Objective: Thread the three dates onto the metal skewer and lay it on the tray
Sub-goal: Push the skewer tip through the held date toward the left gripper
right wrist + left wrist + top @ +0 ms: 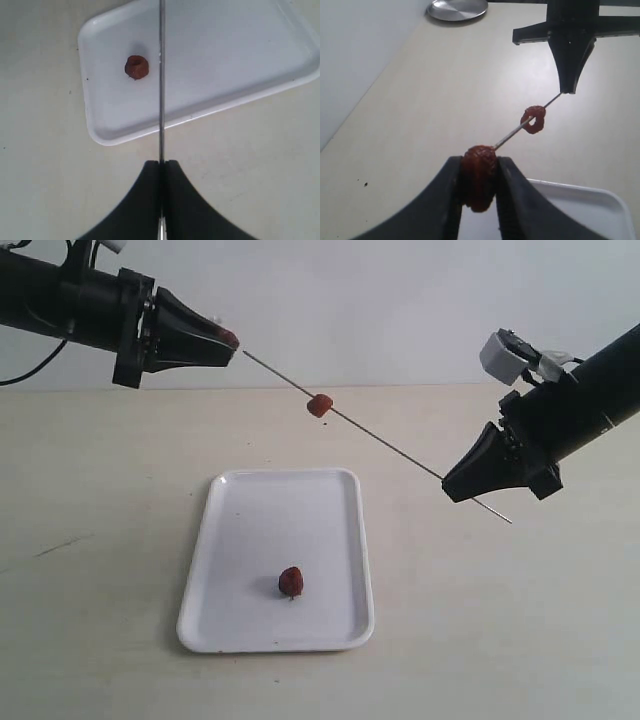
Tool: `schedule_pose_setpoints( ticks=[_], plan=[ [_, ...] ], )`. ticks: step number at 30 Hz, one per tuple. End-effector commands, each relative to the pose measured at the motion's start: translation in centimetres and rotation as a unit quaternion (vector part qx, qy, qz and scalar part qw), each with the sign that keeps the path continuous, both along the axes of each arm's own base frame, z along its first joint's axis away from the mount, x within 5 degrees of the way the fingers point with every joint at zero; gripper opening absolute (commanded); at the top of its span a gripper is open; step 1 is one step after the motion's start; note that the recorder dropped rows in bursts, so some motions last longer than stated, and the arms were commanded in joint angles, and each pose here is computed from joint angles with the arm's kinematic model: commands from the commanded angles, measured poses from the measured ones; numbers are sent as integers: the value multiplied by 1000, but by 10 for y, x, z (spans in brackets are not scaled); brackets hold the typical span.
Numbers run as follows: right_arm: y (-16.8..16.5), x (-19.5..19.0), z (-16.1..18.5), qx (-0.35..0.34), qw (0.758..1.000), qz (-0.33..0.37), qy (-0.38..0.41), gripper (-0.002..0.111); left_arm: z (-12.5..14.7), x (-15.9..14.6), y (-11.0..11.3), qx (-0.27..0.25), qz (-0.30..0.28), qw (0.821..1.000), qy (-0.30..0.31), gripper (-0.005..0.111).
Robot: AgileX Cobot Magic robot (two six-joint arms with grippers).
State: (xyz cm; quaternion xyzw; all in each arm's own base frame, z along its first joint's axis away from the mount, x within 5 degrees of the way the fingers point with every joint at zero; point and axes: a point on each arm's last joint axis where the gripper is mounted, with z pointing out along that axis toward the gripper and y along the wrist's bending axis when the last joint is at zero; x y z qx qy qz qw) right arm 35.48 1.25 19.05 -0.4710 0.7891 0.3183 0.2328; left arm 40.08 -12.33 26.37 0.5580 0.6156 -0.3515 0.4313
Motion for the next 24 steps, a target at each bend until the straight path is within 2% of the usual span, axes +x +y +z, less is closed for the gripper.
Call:
schedule_pose_setpoints(
  ticks=[1, 8, 14, 24],
  plan=[
    [0, 1, 2, 1, 1000, 8, -7, 0, 6, -1, 0, -15, 2, 1000, -1, 23],
    [1, 1, 2, 6, 1000, 8, -11, 0, 6, -1, -1, -16, 1, 1000, 0, 23],
    [1, 1, 3, 8, 1000, 10, -15, 0, 4, -7, -23, -15, -27, 1000, 2, 23],
    [3, 3, 5, 23, 999, 10, -30, 0, 2, -9, -26, -7, -34, 999, 2, 23]
  ],
)
